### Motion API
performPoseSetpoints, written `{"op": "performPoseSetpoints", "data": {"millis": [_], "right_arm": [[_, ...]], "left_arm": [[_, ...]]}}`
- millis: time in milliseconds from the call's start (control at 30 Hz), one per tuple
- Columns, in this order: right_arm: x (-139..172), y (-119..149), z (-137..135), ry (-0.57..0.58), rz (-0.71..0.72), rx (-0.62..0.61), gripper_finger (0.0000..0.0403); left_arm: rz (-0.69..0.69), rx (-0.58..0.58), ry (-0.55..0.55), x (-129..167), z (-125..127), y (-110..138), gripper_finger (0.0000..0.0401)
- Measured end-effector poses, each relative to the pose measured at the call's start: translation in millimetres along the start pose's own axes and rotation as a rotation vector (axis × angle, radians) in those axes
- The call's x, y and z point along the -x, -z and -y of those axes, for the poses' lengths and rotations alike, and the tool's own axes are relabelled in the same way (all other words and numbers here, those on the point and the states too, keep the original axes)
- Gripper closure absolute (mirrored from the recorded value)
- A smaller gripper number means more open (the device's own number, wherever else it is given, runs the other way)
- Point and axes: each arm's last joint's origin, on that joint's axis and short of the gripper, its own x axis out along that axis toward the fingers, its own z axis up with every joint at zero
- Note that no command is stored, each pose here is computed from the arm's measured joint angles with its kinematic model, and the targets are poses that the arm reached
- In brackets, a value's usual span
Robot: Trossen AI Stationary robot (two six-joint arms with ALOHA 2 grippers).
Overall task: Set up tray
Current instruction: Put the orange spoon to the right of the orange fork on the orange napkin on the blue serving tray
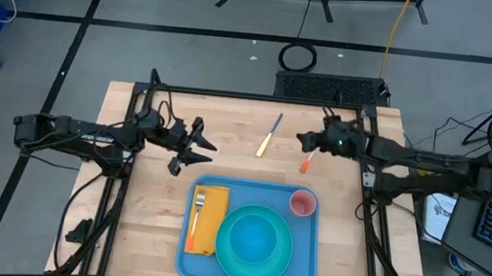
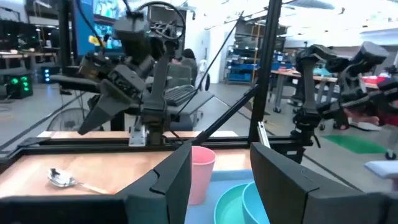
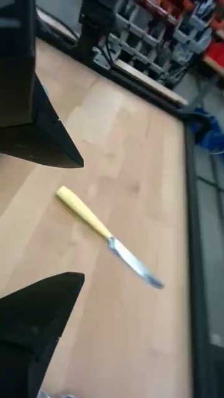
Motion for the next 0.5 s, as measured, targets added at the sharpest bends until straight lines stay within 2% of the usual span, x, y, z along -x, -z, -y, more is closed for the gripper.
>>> {"op": "performPoseSetpoints", "data": {"millis": [233,500], "right_arm": [[-15,-15,21,0.043,-0.151,-0.123,0.0135],[-27,-13,46,0.194,-0.306,-0.228,0.0135]], "left_arm": [[-0.007,0.017,0.014,-1,3,2,0.0235],[-0.028,0.033,0.042,-4,8,5,0.0236]]}}
